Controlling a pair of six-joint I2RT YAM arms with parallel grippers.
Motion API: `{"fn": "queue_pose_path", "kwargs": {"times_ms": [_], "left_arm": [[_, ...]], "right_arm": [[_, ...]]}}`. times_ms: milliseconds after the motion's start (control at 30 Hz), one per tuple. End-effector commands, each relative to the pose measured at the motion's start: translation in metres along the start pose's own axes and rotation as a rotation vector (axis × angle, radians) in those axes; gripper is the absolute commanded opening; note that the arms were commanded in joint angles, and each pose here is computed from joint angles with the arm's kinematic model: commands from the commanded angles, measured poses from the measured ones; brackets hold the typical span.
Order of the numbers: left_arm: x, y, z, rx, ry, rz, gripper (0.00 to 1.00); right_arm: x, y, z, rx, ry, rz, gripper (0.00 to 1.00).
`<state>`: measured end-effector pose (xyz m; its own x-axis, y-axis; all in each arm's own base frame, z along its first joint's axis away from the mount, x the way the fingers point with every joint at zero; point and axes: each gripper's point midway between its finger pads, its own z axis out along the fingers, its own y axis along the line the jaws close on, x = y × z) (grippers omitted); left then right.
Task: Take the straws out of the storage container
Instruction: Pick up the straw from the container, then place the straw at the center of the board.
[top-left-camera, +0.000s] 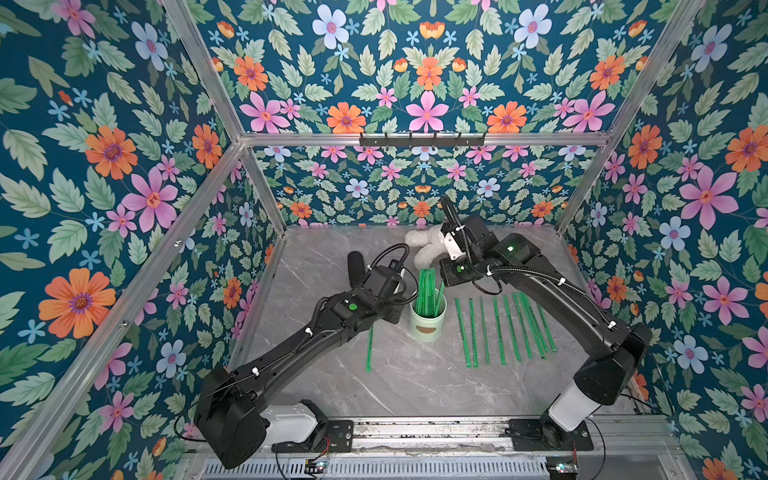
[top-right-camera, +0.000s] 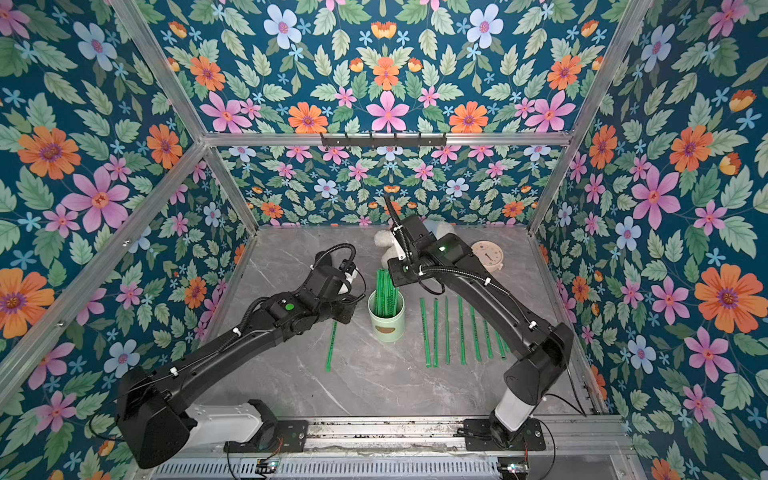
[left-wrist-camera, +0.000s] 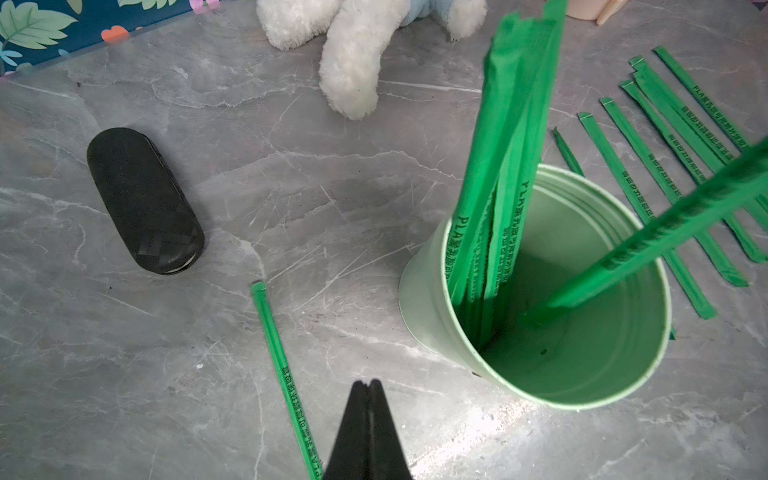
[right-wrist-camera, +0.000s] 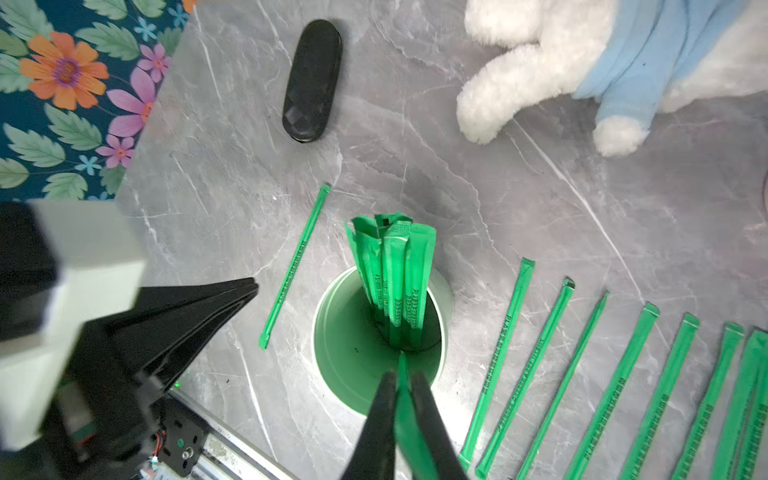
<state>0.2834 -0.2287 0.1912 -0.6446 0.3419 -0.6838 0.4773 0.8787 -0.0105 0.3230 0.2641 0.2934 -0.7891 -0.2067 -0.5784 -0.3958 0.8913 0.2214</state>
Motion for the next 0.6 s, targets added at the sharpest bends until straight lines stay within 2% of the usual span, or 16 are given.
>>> {"fn": "queue_pose_path", "kwargs": {"times_ms": [0, 267, 433, 567], "left_arm": [[-0.004, 0.0, -0.002, 0.0, -0.011, 0.005, 0.0], [-0.005, 0.0, -0.002, 0.003, -0.014, 0.005, 0.0], [-0.003, 0.0, -0.001, 0.0, -0.009, 0.007, 0.0], [-0.003, 0.0, 0.0, -0.002, -0.005, 0.008, 0.0]], "right_arm": [[-0.007, 0.0, -0.027, 0.006, -0.036, -0.031, 0.11], [-0.026, -0.007, -0.092, 0.026, -0.154, -0.061, 0.11], [-0.033, -0.039, -0.128, 0.129, -0.201, -0.068, 0.11], [-0.031, -0.076, -0.141, 0.235, -0.196, -0.047, 0.11]]}}
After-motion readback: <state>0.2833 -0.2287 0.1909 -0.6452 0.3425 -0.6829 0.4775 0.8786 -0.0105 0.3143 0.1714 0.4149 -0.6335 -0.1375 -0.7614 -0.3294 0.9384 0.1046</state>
